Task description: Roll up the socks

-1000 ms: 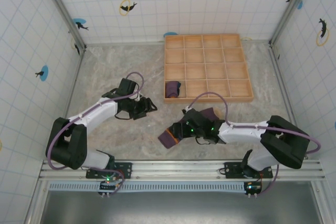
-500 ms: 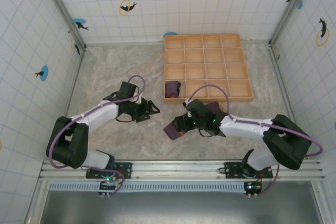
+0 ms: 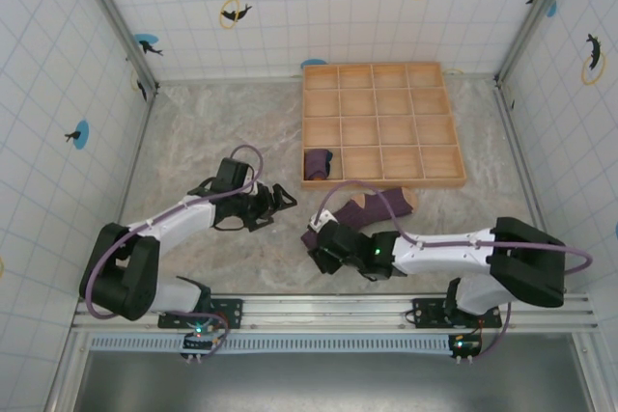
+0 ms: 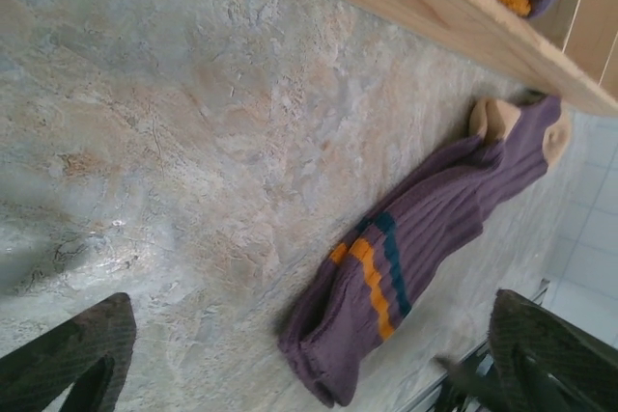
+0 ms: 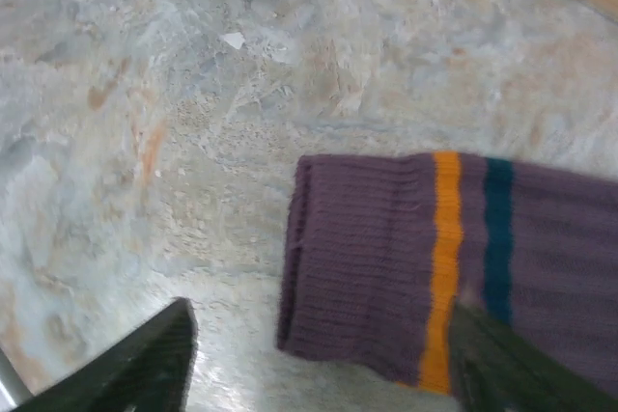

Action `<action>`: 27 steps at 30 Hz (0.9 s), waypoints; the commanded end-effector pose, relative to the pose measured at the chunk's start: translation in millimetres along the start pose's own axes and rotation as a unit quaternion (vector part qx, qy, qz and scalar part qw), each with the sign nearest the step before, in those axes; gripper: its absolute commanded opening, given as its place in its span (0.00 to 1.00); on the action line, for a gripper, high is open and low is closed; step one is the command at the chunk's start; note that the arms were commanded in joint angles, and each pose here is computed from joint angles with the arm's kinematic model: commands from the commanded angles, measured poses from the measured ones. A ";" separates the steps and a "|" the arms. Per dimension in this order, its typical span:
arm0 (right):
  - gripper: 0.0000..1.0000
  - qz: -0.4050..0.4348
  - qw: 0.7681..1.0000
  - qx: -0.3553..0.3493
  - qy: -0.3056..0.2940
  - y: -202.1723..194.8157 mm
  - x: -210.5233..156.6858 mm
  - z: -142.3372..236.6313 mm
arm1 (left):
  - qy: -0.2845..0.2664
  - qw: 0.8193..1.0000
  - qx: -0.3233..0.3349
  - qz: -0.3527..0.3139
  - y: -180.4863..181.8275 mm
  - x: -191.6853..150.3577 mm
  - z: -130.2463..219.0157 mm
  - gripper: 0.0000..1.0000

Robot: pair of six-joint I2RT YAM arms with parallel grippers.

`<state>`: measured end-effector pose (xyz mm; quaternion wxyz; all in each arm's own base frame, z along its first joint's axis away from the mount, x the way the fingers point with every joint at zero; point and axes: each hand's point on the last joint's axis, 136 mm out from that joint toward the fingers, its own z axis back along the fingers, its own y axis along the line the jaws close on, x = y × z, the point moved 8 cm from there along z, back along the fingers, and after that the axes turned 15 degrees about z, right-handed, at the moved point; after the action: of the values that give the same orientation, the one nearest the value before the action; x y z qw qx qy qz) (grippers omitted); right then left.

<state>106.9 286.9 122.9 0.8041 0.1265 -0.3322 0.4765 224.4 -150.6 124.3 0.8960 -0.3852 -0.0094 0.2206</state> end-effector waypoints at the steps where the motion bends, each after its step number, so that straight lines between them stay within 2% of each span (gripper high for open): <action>1: 0.57 0.048 0.998 -0.031 -0.007 4.9 0.4 -5.9 | -0.017 1.000 -0.014 -0.002 -6.4 1.4 3.2 0.97; 10: 0.52 0.120 0.992 -0.035 0.006 17.4 -2.5 -21.0 | -0.014 1.000 0.007 0.007 -1.5 0.3 2.9 0.97; 17: 0.48 0.154 0.985 -0.071 0.024 23.4 -5.4 -32.4 | -0.013 1.000 0.016 0.006 -3.1 1.7 3.1 0.97; 20: 0.42 0.160 0.981 -0.106 0.035 21.1 -5.5 -36.5 | -0.011 1.000 0.016 0.005 -4.4 2.1 2.9 0.97; 27: 0.31 0.165 0.975 -0.141 0.051 17.5 -9.4 -41.5 | -0.007 1.000 0.016 0.004 -6.1 2.6 2.5 0.97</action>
<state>102.2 308.3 81.2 0.7397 -0.0409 -0.3594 0.5675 226.6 -149.1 126.8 0.8978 -0.3722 -0.0111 0.2353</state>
